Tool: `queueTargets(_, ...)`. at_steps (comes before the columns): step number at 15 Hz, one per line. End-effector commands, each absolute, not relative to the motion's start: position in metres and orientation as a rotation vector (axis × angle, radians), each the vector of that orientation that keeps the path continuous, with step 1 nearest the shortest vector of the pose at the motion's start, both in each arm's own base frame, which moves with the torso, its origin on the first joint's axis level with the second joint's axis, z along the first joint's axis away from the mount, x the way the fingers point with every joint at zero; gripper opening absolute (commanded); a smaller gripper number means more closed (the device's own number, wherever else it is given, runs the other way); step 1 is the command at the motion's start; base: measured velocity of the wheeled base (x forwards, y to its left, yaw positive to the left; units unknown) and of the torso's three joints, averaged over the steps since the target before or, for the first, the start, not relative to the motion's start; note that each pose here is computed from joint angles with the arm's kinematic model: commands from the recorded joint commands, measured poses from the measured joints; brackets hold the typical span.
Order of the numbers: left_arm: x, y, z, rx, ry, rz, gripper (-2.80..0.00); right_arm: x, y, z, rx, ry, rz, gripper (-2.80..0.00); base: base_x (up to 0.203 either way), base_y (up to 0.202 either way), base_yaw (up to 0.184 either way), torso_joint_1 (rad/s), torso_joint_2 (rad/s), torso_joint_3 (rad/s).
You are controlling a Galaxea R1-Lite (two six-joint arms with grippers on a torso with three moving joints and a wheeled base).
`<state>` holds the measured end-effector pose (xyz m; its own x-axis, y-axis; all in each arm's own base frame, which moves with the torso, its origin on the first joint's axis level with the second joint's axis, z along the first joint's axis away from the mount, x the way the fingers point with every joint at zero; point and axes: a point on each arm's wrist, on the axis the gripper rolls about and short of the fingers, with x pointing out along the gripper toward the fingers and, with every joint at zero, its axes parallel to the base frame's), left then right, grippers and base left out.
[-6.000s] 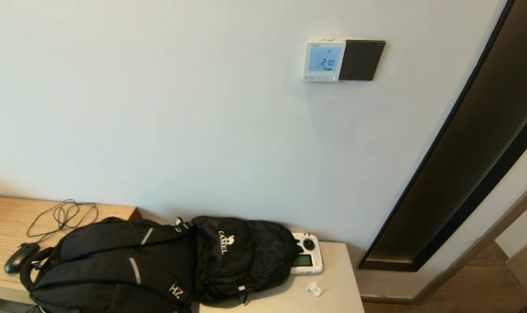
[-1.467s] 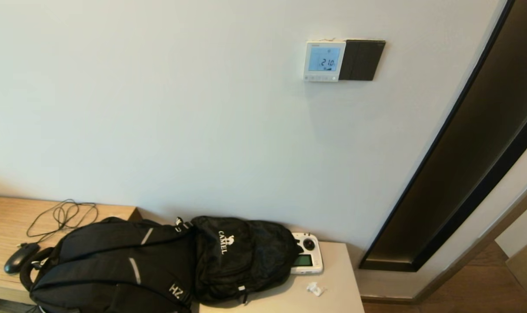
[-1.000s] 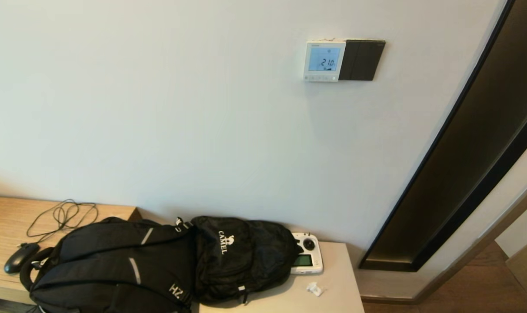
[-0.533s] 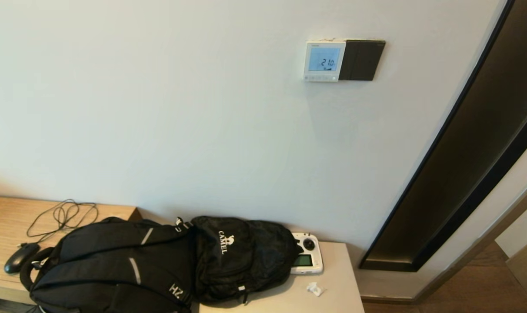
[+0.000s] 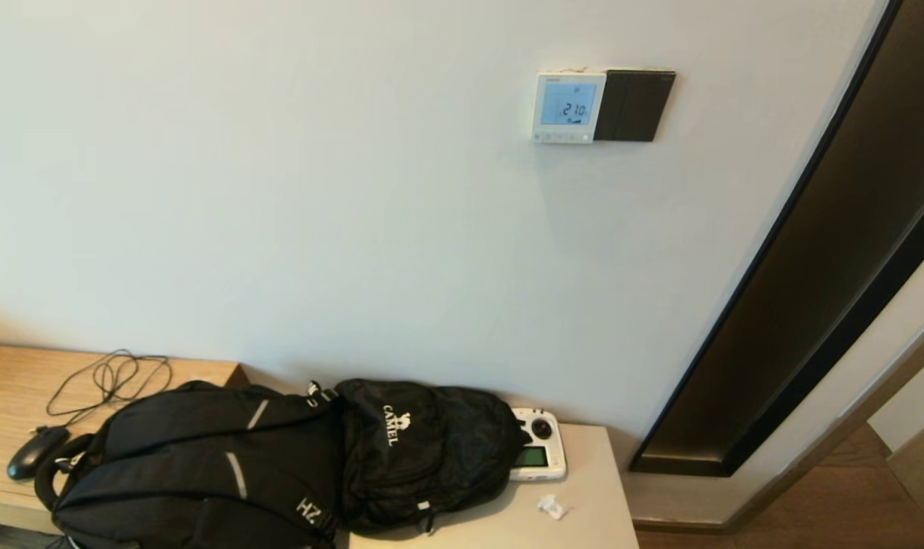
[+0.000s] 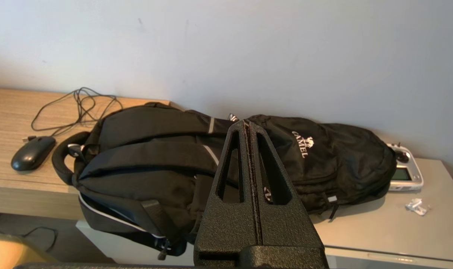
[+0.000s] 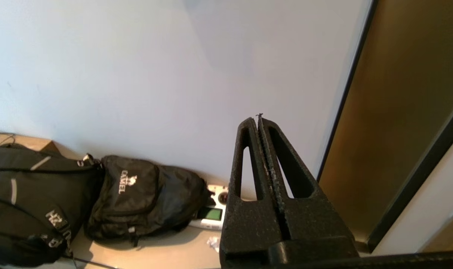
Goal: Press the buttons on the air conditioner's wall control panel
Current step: Turn off the central air conditioner
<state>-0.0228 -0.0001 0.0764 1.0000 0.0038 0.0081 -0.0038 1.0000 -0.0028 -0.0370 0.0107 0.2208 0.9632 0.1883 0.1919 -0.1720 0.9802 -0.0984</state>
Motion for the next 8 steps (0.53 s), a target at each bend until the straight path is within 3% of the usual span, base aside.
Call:
queueTargets(1,-0.023,0.000,0.076,-0.003,-0.009,0.005,-2.80,-0.009,0.009,0.241,-0.072,-0.146,0.162,-2.80,0.000,0.000,0.000,0.000,0.00,0.000)
queueTargets(8,-0.023,0.000,0.076,-0.003,-0.011,0.005,-2.80,0.043,-0.003,0.342,0.060,-0.228,0.193,-2.80,0.000,0.000,0.000,0.000,0.00,0.000)
